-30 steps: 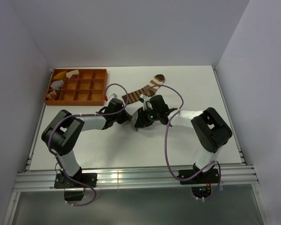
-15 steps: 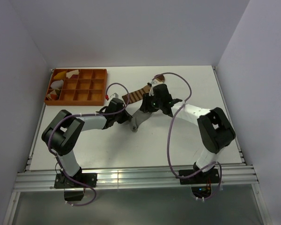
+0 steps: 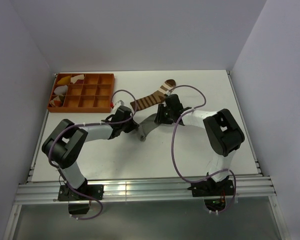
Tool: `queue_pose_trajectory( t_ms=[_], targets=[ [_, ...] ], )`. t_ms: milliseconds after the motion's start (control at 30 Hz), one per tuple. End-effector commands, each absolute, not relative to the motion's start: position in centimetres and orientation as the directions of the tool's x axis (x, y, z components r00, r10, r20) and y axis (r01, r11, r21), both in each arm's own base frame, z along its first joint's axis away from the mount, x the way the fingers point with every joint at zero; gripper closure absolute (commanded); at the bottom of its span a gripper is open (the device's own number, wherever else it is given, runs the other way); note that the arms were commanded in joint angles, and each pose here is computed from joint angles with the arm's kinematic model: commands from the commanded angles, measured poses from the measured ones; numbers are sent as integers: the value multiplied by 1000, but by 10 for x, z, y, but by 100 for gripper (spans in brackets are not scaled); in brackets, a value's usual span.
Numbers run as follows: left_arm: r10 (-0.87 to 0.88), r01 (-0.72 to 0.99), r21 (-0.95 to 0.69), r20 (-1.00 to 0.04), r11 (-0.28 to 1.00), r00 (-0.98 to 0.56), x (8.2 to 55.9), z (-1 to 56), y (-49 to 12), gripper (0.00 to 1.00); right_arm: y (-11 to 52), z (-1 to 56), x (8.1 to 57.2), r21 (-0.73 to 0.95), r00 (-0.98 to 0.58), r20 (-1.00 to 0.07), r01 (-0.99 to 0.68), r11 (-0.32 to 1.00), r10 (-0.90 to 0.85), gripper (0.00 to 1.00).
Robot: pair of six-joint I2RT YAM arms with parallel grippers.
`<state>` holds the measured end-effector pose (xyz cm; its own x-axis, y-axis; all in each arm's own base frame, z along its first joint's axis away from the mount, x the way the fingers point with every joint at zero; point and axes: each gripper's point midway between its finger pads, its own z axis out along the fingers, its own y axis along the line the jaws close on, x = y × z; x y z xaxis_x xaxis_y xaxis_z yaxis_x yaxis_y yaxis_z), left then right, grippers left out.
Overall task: Roll the socks
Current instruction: Roll the sock at the center of the board.
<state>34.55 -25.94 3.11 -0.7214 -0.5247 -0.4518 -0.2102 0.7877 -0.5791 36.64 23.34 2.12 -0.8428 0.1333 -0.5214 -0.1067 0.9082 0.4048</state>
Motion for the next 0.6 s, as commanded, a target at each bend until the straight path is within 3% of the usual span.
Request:
queue_pose_trajectory(
  t_ms=[0,167,367,567],
  targets=[
    [-528,-337,-426,-492,840,-693,331,9,-207,99,175,-10,347,261,-867,-463,65,963,183,53],
    [-503,-317,-424,-458,848,-733,333,2,-216,100,185,11,348,307,-847,-509,-13,952,153,53],
    [-436,-227,-452,-436,863,-787,337,-2,-239,100,221,78,353,332,-729,-684,-275,902,29,53],
    [-405,-208,-440,-422,874,-811,336,-5,-243,100,276,114,323,104,-478,-845,-589,801,-242,44]
  ],
)
